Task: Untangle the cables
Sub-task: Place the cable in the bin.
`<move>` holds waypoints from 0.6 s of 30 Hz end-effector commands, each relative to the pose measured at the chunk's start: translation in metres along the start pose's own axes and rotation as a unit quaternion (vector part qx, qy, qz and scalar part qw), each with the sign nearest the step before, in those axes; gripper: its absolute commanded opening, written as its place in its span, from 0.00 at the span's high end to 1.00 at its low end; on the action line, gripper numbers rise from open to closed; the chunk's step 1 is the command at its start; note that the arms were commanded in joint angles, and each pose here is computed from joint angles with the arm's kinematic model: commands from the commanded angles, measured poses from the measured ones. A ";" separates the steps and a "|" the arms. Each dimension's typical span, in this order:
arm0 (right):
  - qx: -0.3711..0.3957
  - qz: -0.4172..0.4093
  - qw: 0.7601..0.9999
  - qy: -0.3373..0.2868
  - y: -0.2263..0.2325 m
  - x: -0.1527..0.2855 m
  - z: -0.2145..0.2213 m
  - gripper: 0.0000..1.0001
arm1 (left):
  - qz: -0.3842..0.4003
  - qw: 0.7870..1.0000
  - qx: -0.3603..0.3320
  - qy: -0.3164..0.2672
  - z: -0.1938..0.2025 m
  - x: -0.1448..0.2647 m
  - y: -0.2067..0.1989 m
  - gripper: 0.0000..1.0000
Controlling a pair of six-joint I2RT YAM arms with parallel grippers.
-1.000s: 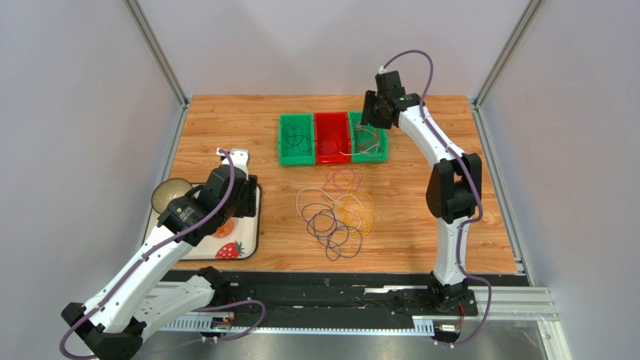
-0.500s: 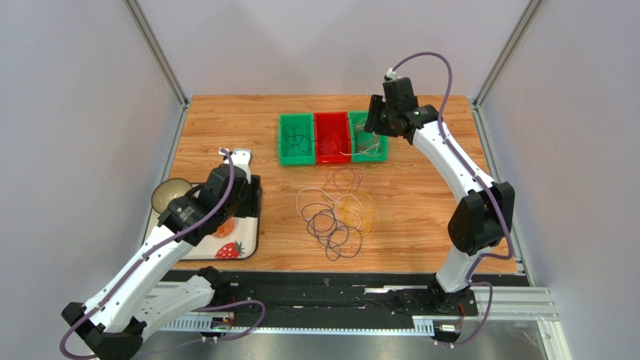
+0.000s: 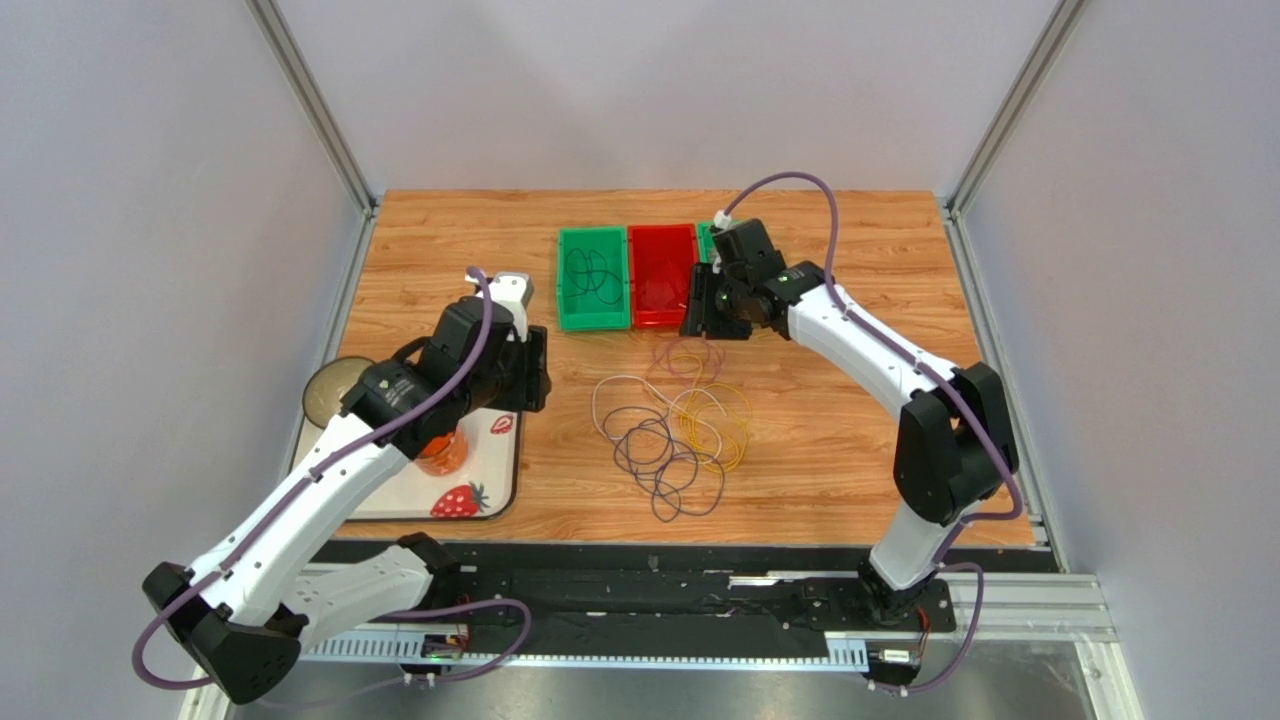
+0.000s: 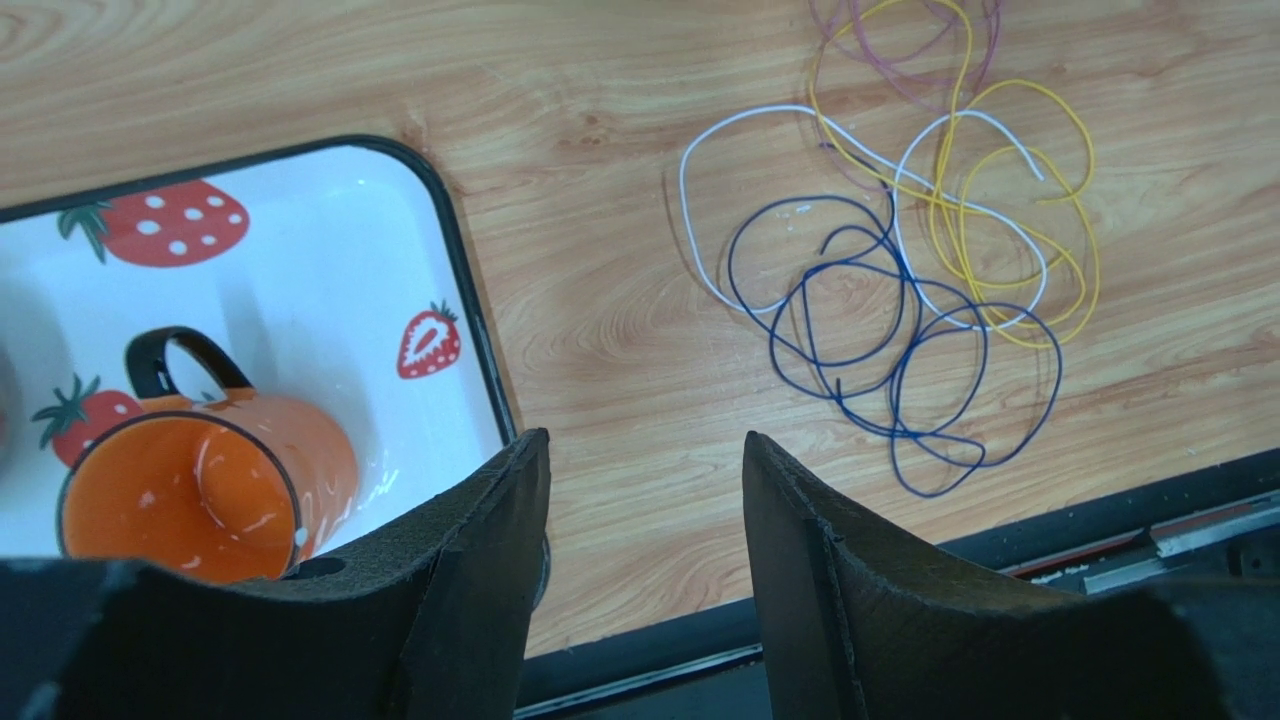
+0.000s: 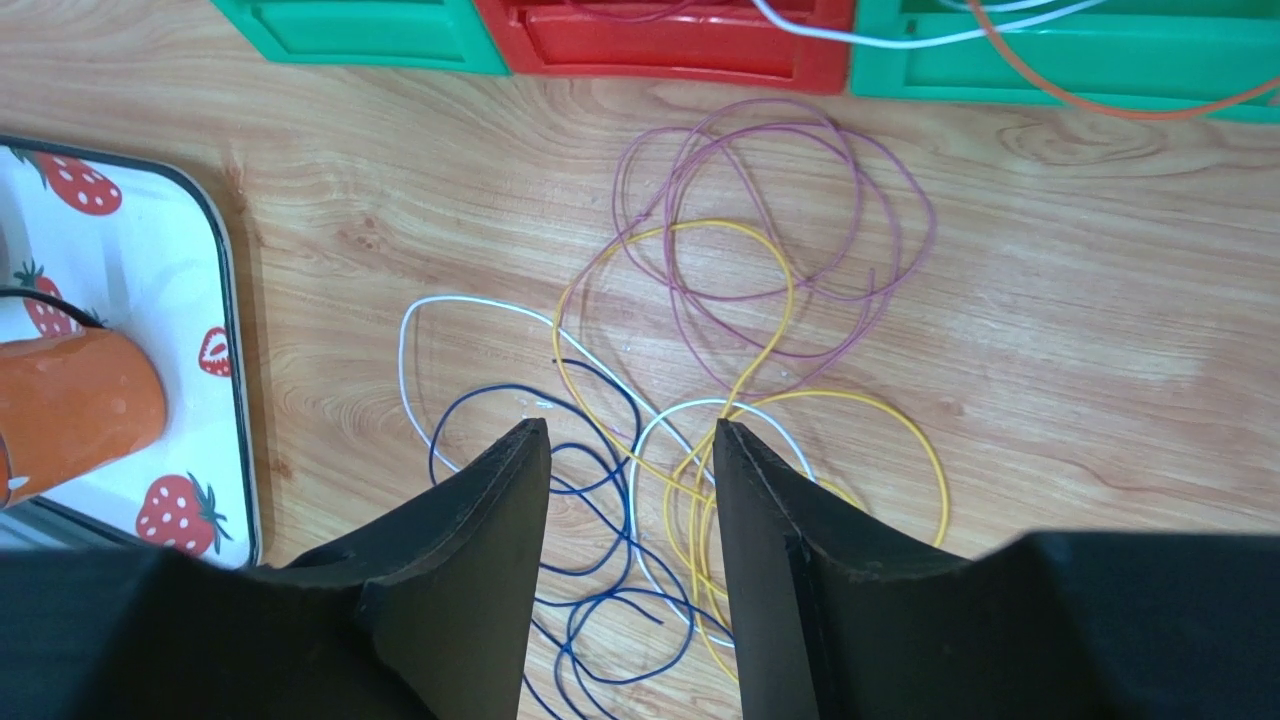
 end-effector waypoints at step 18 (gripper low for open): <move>0.001 0.079 0.995 0.054 0.021 -0.101 -0.011 0.53 | -0.045 0.996 -0.021 -0.069 0.011 0.045 0.043 0.41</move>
Point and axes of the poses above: each gripper's point midway between its finger pads, its own x axis back along the fingers, its own y axis along the line the jaws close on, z = x × y, the point moved 5 cm from there along x, back along the fingers, and after that the axes turned 12 degrees about x, right-handed, at the moved point
